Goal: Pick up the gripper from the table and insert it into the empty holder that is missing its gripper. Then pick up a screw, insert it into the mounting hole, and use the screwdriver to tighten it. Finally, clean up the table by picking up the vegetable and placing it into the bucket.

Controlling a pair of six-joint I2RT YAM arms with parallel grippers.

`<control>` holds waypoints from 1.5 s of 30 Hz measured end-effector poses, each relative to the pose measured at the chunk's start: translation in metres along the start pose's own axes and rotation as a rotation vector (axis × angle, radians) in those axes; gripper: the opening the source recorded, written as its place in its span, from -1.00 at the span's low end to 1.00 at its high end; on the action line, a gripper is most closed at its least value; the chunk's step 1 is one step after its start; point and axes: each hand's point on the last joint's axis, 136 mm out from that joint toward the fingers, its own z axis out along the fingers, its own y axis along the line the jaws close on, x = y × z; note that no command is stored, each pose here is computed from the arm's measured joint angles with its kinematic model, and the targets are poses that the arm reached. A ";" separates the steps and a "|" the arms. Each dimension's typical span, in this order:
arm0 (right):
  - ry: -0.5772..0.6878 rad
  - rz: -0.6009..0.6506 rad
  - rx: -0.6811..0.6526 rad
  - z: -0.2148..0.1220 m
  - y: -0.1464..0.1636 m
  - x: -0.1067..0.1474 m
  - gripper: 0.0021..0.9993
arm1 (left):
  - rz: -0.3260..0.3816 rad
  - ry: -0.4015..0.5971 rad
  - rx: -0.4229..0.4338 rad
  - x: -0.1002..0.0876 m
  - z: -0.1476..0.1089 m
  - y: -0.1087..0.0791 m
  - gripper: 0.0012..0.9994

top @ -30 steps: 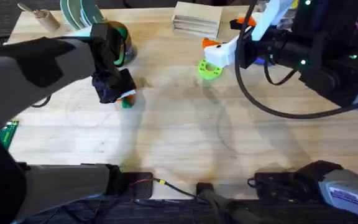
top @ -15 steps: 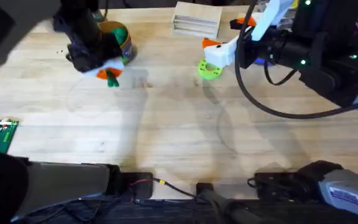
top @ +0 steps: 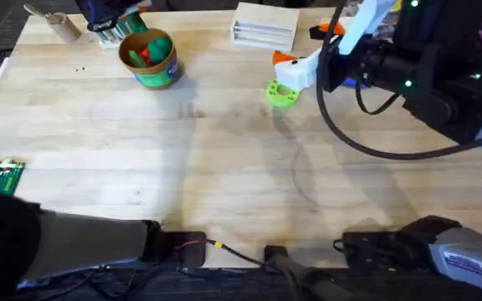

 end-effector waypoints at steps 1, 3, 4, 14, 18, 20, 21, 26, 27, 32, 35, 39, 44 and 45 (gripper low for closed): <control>0.000 0.000 0.000 0.000 0.000 0.000 0.99 | -0.006 -0.011 -0.002 -0.004 0.004 0.001 -0.98; 0.000 0.000 0.000 0.000 0.000 0.000 0.98 | -0.017 -0.013 -0.015 -0.007 0.015 0.005 -0.98; 0.000 0.000 0.000 0.000 0.000 0.000 0.98 | -0.021 -0.001 -0.028 -0.005 0.022 0.009 -0.98; 0.000 -0.001 0.000 0.000 0.000 0.000 0.98 | -0.029 0.175 -0.124 0.034 0.087 0.034 -0.98; 0.000 -0.001 0.000 0.000 0.000 0.000 0.98 | -0.027 0.198 -0.121 0.039 0.089 0.033 -0.98; 0.000 -0.001 0.000 0.000 0.000 0.000 0.98 | -0.027 0.196 -0.120 0.039 0.089 0.033 -0.98; 0.000 -0.001 0.000 0.000 0.000 0.000 0.98 | -0.027 0.196 -0.120 0.039 0.089 0.033 -0.98; -0.002 -0.001 0.001 0.000 0.000 0.000 0.98 | -0.027 0.199 -0.116 0.039 0.088 0.032 0.33; -0.002 -0.002 0.001 0.000 0.000 -0.001 0.98 | -0.027 0.199 -0.115 0.039 0.088 0.032 0.63; -0.011 -0.004 0.002 0.000 0.000 -0.003 0.98 | -0.022 0.206 -0.116 0.040 0.087 0.032 0.99; -0.012 -0.004 0.002 0.000 -0.001 -0.003 0.98 | 0.007 0.213 -0.115 0.037 0.079 0.032 0.99; -0.012 -0.004 0.002 0.000 0.000 -0.003 0.98 | 0.078 0.158 -0.077 0.013 0.041 0.021 0.99; -0.024 -0.008 0.004 -0.008 0.001 -0.008 0.98 | 0.340 0.076 0.004 0.000 -0.040 0.002 0.99; -0.026 -0.008 0.004 -0.014 0.002 -0.010 0.98 | 0.401 0.080 0.015 0.005 -0.054 0.000 0.99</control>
